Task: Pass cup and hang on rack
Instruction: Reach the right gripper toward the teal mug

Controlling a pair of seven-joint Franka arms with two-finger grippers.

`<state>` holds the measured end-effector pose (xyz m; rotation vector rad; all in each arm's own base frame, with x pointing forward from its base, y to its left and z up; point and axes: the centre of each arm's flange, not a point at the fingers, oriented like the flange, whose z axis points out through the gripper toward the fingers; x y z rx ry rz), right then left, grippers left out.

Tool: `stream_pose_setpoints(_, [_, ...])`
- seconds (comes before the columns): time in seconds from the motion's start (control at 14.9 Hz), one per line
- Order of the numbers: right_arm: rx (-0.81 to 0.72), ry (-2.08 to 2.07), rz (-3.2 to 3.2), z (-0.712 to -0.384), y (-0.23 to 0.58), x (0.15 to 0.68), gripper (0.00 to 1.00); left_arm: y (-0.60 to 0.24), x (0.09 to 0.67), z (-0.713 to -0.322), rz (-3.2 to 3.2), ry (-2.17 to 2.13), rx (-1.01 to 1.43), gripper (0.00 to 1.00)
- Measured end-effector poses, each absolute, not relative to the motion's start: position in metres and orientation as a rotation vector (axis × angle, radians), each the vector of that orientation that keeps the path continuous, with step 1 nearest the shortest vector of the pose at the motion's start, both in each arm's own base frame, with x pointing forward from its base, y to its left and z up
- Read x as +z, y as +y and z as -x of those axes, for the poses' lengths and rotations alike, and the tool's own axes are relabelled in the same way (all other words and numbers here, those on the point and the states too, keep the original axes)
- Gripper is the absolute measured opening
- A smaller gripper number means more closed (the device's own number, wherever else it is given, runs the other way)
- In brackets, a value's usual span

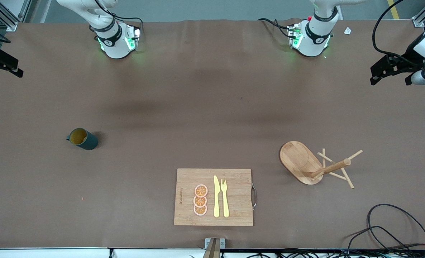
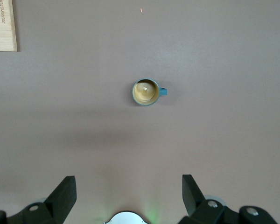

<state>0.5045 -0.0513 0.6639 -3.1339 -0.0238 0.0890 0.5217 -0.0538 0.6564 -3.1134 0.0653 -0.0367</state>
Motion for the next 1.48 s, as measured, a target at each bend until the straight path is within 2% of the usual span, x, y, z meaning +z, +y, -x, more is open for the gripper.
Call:
stream_pose_setpoints(0.81, [0.099, 0.050, 3.133, -0.509, -0.071, 0.660, 1.00, -0.054, 0.661, -0.517, 3.112, 0.067, 0.003, 1.00])
stream_pose_setpoints(1.01, [0.080, 0.110, 3.136, -0.538, -0.094, 0.627, 1.00, -0.055, 0.657, -0.520, 3.112, 0.068, 0.019, 1.00])
stream_pose_setpoints(1.21, [0.194, 0.123, 3.127, -0.573, -0.108, 0.561, 1.00, -0.055, 0.660, -0.521, 3.113, 0.070, 0.005, 1.00])
stream_pose_setpoints(1.48, [0.193, -0.159, 3.121, -0.607, -0.112, 0.489, 1.00, -0.055, 0.668, -0.522, 3.115, 0.069, -0.020, 1.00])
